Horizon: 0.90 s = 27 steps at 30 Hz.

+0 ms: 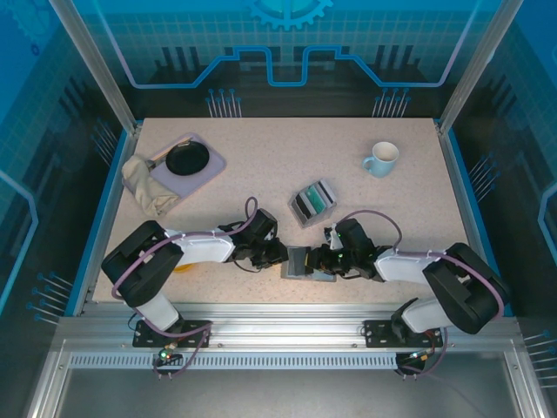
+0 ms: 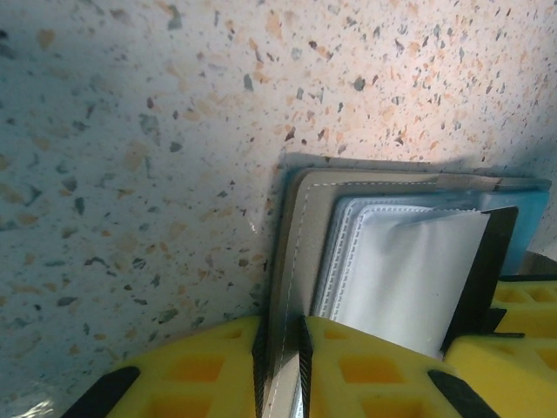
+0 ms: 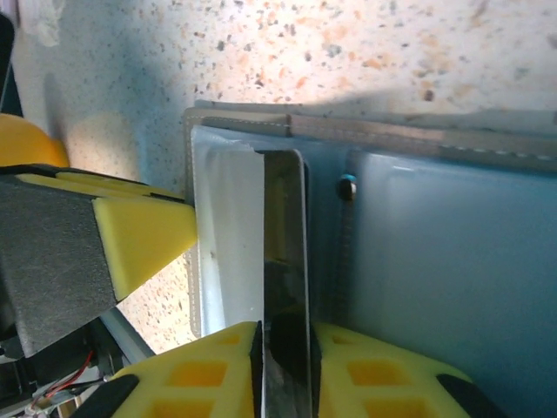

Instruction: Put the credit cards into the card holder

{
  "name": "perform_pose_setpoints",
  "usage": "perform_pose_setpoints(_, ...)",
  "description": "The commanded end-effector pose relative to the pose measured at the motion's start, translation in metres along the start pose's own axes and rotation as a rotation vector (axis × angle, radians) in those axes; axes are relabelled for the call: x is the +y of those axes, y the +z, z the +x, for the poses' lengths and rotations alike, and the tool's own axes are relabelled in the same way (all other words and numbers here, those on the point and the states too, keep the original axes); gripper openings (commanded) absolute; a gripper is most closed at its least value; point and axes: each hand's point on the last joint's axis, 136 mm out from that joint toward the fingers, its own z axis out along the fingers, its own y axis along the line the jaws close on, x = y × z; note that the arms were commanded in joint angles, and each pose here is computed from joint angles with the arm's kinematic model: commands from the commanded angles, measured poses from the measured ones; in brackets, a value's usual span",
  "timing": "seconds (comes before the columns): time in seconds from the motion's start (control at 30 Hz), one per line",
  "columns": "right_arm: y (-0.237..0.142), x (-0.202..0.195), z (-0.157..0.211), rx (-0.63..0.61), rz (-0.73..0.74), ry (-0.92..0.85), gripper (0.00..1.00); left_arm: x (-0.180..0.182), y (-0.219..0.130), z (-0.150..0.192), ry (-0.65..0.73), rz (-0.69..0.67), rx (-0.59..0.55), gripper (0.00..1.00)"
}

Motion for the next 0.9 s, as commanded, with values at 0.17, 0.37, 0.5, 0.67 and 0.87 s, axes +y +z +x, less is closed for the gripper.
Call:
perform_pose_setpoints(0.17,-0.010,-0.010,0.004,0.024,0.068,-0.002,0.25,0.013,0.006,0.010,-0.008,-0.044,0.021,0.19)
perform_pose_setpoints(0.37,-0.004,-0.001,0.004,0.049,0.018,0.008,0.13,0.014,0.006,0.010,-0.013,-0.042,0.022,0.19)
perform_pose_setpoints(0.5,0.001,-0.003,0.002,0.045,0.026,0.079,0.08,0.012,0.006,0.010,-0.024,-0.033,0.018,0.19)
perform_pose_setpoints(0.67,0.004,0.003,-0.002,0.020,-0.003,0.141,0.08,0.010,0.004,0.011,-0.048,-0.015,0.015,0.19)
perform_pose_setpoints(0.87,0.008,0.020,-0.003,0.056,-0.030,0.088,0.09,0.008,0.005,0.010,-0.063,0.001,0.014,0.20)
